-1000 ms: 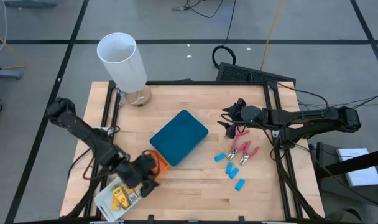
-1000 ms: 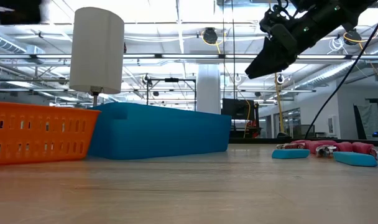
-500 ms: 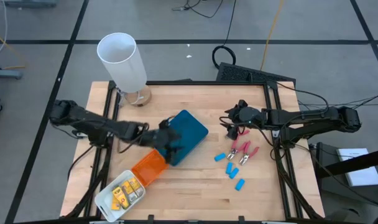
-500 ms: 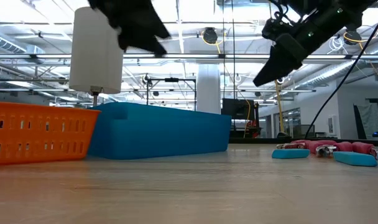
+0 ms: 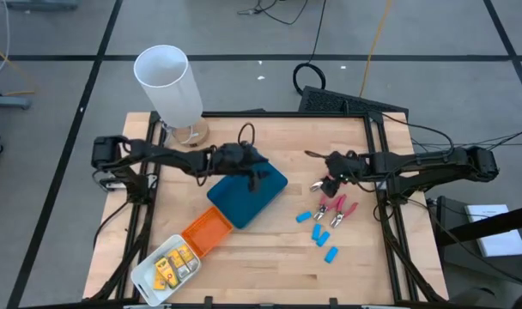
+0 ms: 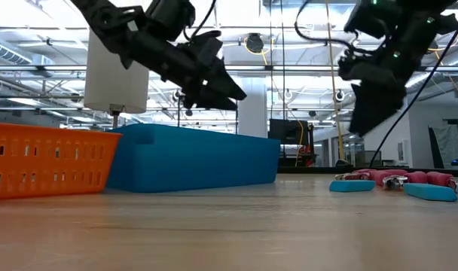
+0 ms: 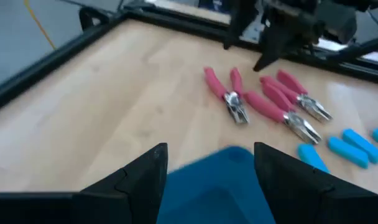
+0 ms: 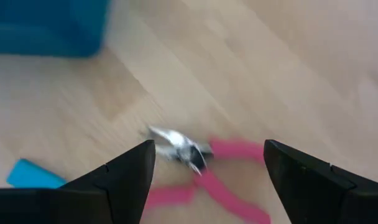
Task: Pick & Place School Supplies
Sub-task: Put the blue eraser into the orange bin
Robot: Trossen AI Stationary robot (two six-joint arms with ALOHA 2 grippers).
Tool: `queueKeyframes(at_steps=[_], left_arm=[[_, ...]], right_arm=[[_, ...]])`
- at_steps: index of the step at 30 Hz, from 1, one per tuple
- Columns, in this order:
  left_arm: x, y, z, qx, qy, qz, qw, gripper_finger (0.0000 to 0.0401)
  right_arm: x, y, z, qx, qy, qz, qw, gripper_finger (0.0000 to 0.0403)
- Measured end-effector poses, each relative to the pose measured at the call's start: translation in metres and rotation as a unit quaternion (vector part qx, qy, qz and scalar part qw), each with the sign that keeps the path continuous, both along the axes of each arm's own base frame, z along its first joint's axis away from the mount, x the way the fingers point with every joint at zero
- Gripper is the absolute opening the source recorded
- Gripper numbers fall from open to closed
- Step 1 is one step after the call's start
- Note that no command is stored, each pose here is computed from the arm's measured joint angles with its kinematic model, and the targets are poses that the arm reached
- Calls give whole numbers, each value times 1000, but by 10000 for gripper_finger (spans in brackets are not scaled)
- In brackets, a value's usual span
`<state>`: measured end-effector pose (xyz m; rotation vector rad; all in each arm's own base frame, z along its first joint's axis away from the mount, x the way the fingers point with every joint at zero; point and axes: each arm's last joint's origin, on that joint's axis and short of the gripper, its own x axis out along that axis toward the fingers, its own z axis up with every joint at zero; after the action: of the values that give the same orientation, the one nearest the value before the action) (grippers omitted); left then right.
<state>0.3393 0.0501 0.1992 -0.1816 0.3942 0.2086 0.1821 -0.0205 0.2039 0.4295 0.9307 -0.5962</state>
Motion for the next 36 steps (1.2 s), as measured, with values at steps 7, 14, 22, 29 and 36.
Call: queueKeyframes(at_steps=[7, 14, 22, 29, 36], left_arm=[[4, 6, 6, 34, -43, -3, 999, 244], [4, 5, 6, 44, -40, -8, 998, 244], [5, 0, 5, 30, -38, -11, 999, 244], [5, -3, 4, 29, -33, -14, 999, 244], [3, -3, 0, 25, -11, -14, 1000, 243]], right_arm=[[-12, 8, -9, 82, 57, -9, 995, 290], [-7, 29, -23, 153, 9, 52, 987, 290], [9, 56, -22, 127, -127, 183, 967, 290], [5, 105, -6, 143, -183, 301, 925, 290], [-11, 150, 6, 128, -193, 350, 908, 290]])
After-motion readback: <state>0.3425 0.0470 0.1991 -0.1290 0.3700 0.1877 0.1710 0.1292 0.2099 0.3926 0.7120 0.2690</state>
